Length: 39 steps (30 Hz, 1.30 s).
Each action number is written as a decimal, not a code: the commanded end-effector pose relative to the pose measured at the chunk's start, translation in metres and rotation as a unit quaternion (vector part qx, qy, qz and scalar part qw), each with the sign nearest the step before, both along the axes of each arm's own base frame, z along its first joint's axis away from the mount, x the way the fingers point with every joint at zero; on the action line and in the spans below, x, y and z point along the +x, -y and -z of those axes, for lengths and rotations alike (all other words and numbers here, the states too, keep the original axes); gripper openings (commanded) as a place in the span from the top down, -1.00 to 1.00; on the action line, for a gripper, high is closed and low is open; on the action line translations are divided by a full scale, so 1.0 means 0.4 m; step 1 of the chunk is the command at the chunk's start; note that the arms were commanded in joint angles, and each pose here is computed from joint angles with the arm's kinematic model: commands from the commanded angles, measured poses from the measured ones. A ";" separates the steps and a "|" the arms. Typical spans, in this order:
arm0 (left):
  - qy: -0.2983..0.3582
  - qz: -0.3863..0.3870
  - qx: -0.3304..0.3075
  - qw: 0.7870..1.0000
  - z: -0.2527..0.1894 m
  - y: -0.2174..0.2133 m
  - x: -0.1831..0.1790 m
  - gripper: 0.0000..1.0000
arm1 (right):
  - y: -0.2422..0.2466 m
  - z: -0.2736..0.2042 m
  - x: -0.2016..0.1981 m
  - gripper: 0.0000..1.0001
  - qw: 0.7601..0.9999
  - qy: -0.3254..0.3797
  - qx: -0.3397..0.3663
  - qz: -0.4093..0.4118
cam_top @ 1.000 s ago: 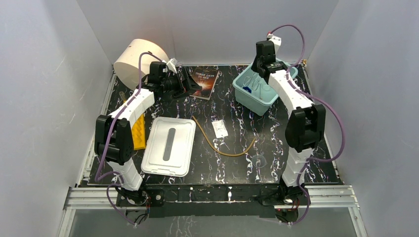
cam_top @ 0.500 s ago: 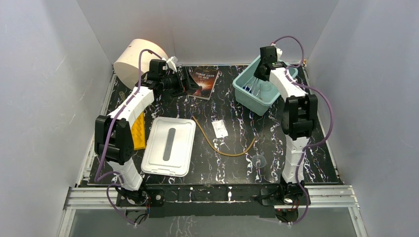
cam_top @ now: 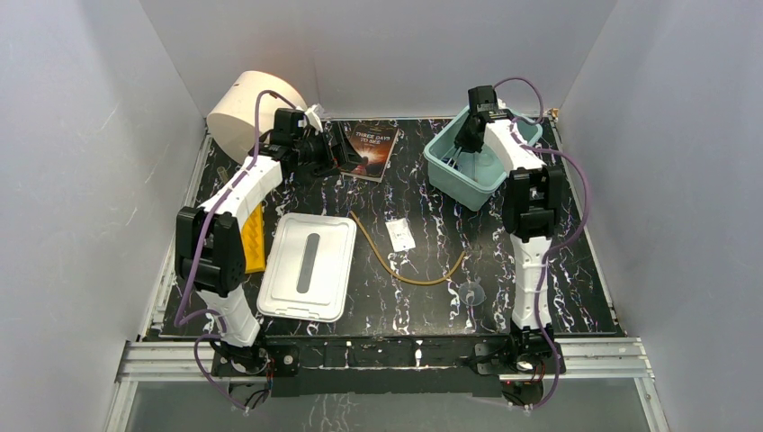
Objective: Organize the chemistry lab equipment
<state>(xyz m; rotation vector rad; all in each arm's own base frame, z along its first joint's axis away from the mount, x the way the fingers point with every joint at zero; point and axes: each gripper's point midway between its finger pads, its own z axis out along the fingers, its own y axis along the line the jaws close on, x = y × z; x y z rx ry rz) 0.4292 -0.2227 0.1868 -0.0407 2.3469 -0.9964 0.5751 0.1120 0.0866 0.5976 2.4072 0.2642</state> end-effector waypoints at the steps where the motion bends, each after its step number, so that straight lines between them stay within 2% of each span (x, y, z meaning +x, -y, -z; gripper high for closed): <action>1: 0.015 0.005 -0.006 1.000 -0.043 0.008 0.008 -0.87 | 0.016 -0.036 0.027 0.76 1.000 0.007 -0.004 0.028; 7: 0.017 0.008 -0.008 1.000 -0.048 0.012 0.012 -0.87 | 0.022 -0.051 0.045 0.39 0.999 0.014 -0.018 0.023; 10: 0.019 0.008 -0.008 1.000 -0.051 0.012 0.014 -0.88 | 0.026 -0.077 0.050 0.28 0.999 0.027 -0.025 0.019; 17: 0.019 0.004 -0.004 1.000 -0.050 0.008 0.017 -0.88 | 0.030 -0.133 0.048 0.24 0.998 0.048 -0.032 0.010; 23: 0.027 -0.003 0.013 1.000 -0.059 -0.006 0.016 -0.88 | 0.009 -0.236 0.023 0.24 0.996 0.081 -0.037 -0.015; 27: 0.031 -0.011 0.026 0.999 -0.062 -0.019 0.011 -0.89 | -0.027 -0.307 -0.030 0.21 0.993 0.099 -0.053 -0.045; 31: 0.036 -0.018 0.034 0.999 -0.069 -0.031 0.002 -0.89 | -0.054 -0.391 -0.113 0.00 0.987 0.125 -0.067 -0.078; 35: 0.038 -0.041 0.061 0.997 -0.060 -0.061 -0.001 -0.90 | -0.109 -0.430 -0.211 -0.17 0.973 0.151 -0.056 -0.163; 39: 0.038 -0.070 0.095 0.992 -0.044 -0.099 0.004 -0.94 | -0.200 -0.442 -0.331 -0.24 0.946 0.174 -0.056 -0.268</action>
